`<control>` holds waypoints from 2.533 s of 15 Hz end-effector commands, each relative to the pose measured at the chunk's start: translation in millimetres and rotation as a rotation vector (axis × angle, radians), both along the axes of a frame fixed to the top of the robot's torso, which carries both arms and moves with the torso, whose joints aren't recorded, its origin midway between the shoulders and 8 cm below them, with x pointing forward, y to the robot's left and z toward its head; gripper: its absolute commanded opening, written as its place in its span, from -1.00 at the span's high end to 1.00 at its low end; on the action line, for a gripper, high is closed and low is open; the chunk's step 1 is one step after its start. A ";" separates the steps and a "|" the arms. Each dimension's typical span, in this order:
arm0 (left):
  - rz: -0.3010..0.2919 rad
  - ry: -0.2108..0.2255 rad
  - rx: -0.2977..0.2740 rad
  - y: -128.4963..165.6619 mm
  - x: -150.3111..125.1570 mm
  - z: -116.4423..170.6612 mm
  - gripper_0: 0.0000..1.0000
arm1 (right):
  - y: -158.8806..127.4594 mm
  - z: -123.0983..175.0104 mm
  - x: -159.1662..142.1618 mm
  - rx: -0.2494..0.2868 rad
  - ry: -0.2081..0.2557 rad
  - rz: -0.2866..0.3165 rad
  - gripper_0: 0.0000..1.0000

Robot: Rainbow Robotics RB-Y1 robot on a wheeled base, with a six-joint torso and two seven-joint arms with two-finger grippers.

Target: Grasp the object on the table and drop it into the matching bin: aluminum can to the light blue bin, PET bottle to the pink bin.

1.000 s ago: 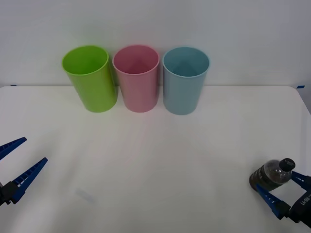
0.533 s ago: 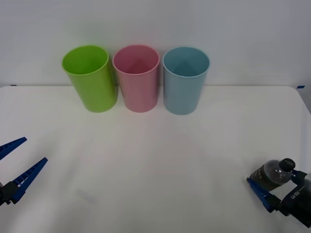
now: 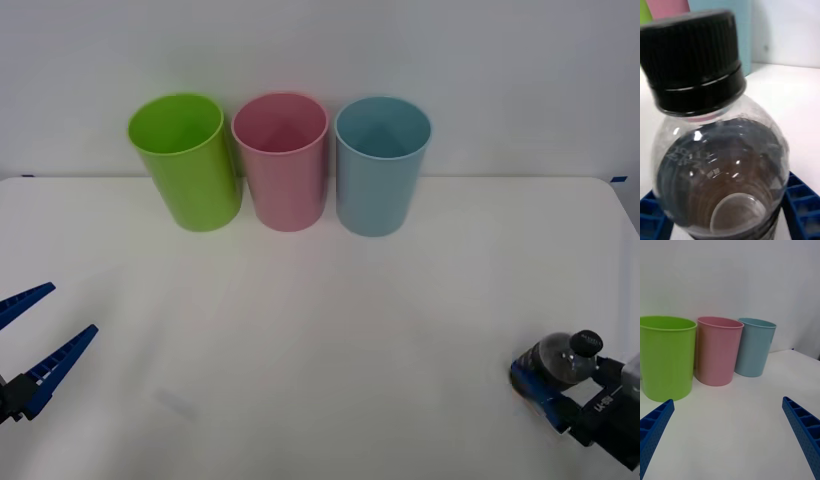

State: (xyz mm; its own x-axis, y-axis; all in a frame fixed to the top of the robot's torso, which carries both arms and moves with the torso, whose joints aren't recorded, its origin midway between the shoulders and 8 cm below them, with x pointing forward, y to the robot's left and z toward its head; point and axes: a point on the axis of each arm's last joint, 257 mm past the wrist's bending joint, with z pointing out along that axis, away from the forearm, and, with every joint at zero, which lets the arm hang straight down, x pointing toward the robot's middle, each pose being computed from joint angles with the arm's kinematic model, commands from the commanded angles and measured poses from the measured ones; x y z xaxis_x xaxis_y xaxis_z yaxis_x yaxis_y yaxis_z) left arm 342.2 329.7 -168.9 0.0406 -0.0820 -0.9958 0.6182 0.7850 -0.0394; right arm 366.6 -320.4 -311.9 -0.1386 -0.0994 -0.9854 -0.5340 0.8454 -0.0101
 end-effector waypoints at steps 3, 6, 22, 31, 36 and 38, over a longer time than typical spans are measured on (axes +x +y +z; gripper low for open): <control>0.000 0.000 0.000 0.0 0.0 0.0 -1.00 | 3.2 -0.4 -0.4 -0.005 -0.010 0.004 1.00; 0.000 0.000 0.000 0.0 0.0 0.0 -1.00 | 2.4 0.4 -0.4 -0.010 -0.014 0.005 1.00; 0.000 0.000 0.000 0.0 0.0 0.0 -1.00 | 75.4 122.6 12.4 0.107 -0.171 0.228 1.00; 0.000 0.000 0.000 0.0 0.0 0.0 -1.00 | 136.9 222.3 26.3 0.275 -0.188 0.338 1.00; 0.000 0.000 0.000 0.0 0.0 0.0 -1.00 | 166.9 260.6 60.6 0.302 -0.242 0.297 1.00; 0.000 0.000 0.000 0.0 0.0 0.0 -1.00 | 179.2 276.3 75.2 0.312 -0.263 0.286 1.00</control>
State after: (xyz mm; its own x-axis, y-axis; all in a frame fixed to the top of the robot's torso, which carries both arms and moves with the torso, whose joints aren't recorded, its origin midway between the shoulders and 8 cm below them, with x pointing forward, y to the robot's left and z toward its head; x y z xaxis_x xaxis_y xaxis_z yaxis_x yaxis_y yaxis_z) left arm 342.3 329.7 -168.9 0.0407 -0.0821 -0.9958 0.6182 0.7850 -0.0394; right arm 436.1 -146.0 -42.0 0.1028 0.2001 -0.9744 -0.7613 0.6463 0.0524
